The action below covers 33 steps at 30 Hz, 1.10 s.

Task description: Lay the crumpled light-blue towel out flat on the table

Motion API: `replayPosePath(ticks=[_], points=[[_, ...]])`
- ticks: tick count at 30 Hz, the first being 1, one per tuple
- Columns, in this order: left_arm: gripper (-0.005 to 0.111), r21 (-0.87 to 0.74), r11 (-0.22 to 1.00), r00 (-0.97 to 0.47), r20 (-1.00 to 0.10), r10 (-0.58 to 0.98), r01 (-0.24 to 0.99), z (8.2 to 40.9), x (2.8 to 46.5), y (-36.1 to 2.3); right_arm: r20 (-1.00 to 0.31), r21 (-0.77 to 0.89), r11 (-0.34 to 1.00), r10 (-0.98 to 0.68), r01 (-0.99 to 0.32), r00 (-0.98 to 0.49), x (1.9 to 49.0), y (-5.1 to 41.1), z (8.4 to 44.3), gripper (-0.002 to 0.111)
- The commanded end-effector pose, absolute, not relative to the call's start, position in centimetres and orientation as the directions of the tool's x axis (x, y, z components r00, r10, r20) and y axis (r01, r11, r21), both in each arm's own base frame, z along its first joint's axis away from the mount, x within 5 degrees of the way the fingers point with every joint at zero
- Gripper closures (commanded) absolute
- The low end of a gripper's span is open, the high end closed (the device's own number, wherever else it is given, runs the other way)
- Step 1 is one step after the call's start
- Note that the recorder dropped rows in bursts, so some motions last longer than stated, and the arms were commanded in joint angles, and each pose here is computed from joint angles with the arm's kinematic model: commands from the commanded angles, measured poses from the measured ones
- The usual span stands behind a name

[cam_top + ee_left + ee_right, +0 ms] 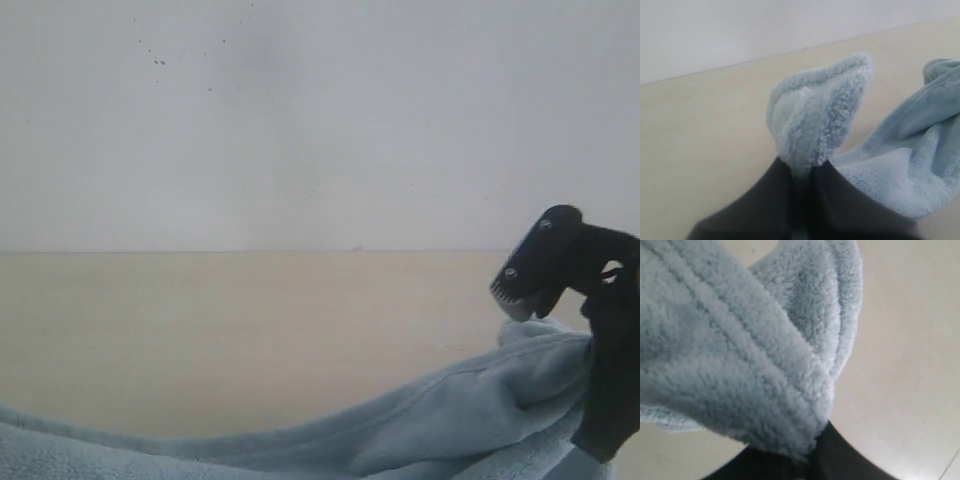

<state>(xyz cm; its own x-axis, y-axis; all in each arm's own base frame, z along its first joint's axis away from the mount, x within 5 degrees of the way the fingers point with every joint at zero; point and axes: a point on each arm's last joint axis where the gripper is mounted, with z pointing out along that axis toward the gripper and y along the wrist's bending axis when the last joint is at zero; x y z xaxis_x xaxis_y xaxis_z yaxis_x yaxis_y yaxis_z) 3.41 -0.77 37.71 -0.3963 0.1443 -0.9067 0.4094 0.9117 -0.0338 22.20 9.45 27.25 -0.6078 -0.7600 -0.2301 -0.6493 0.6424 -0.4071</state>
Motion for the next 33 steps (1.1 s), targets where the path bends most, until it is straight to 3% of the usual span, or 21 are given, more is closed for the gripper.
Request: replayPosePath(ticks=[1, 9, 15, 19, 28, 33], points=[[0.103, -0.032, 0.911, -0.374, -0.917, 0.136, 0.41, 38.6, 2.5, -0.1, -0.266, -0.442, 0.668, -0.735, -0.599, -0.624, 19.9, 7.6, 30.1, 0.107], [0.103, -0.081, 0.898, -0.277, -0.96, 0.047, 0.433, 39.9, -0.9, 1.8, -0.429, -0.476, 0.728, -0.682, -0.493, -0.593, 14.4, 4.3, 34.8, 0.107], [0.103, -0.086, 0.852, -0.336, -0.936, 0.109, 0.516, 39.3, -2.2, 1.6, -0.486, -0.494, 0.738, -0.673, -0.46, -0.557, 11.2, 2.3, 36.3, 0.107], [0.103, -0.074, 0.859, -0.36, -0.923, 0.133, 0.507, 38.8, -1.6, 1.3, -0.489, -0.495, 0.736, -0.676, -0.462, -0.552, 10.8, 2.1, 36.4, 0.107], [0.103, 0.094, 0.923, -0.564, -0.767, 0.306, 0.374, 34.2, 5.5, -1.3, -0.353, -0.494, 0.653, -0.754, -0.574, -0.553, 17.7, 6.3, 32.8, 0.107], [0.103, 0.234, 0.923, -0.482, -0.798, 0.361, 0.305, 34.4, 9.7, -2.7, -0.31, -0.599, 0.585, -0.799, -0.546, -0.516, 22.9, 8.3, 29.9, 0.107]])
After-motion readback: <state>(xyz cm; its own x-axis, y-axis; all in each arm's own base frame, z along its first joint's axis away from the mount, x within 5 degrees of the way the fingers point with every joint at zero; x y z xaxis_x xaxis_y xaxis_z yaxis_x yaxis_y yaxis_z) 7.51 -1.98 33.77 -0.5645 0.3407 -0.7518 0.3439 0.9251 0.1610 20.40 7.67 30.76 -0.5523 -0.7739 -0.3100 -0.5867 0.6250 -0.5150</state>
